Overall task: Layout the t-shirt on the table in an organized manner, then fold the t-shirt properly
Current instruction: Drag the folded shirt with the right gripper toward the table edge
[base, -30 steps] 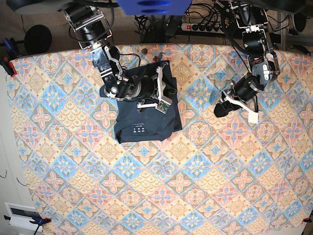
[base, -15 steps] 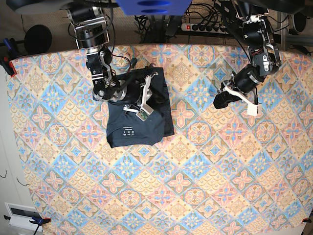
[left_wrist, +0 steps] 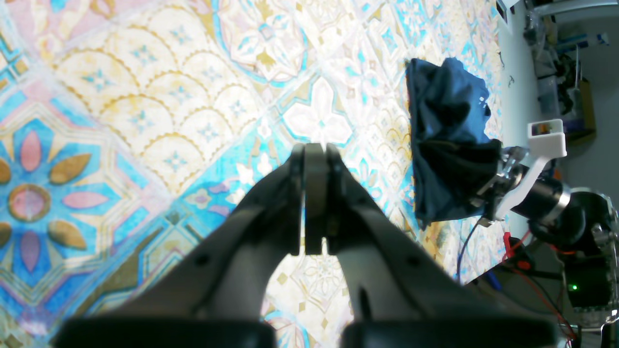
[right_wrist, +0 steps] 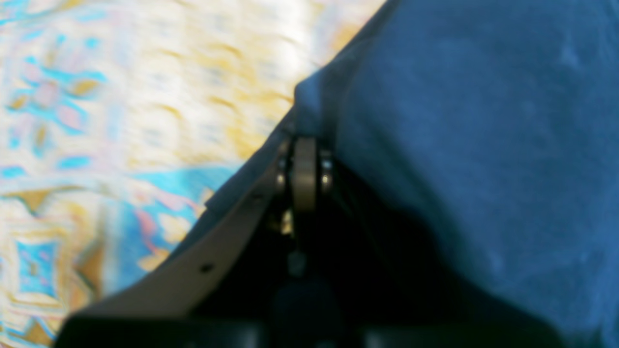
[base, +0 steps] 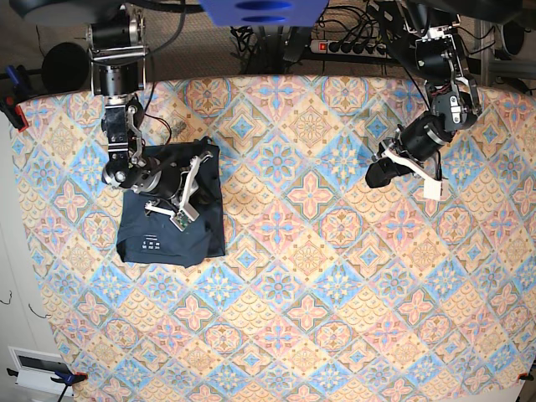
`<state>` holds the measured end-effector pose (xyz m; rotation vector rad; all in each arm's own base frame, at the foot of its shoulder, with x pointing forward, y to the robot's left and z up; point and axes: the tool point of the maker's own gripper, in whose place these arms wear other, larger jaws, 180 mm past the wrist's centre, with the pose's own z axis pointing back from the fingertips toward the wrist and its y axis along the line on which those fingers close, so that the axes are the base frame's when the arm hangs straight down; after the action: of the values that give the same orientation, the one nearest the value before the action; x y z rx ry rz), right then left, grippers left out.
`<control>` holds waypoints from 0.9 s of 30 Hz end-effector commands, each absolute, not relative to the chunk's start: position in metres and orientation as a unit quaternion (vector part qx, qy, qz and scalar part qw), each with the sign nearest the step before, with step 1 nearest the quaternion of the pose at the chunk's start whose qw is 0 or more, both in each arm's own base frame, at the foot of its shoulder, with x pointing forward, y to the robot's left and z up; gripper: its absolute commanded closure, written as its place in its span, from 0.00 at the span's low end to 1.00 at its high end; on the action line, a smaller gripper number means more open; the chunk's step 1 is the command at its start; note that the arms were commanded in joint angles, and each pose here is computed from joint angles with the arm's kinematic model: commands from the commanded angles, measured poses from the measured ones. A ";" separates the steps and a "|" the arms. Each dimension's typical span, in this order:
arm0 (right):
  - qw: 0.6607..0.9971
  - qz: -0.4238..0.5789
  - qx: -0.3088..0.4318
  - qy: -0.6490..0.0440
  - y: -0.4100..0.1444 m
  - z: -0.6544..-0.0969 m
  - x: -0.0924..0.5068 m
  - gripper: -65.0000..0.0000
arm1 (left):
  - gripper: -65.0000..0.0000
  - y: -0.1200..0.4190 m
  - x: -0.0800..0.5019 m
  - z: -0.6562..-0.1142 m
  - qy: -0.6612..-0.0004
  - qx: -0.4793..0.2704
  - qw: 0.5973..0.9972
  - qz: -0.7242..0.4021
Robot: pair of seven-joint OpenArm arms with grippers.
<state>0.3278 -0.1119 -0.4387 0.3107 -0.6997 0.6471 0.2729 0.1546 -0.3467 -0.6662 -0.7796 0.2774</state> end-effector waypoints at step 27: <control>0.833 0.341 -0.026 -0.435 -0.154 -0.305 0.379 1.00 | 1.00 0.156 0.274 -0.339 -0.385 -0.320 0.856 0.127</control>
<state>0.3694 -0.1595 -0.3228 -0.0638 -0.8514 0.7172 0.2674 0.1540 -0.3516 -0.6640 -0.7621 0.2819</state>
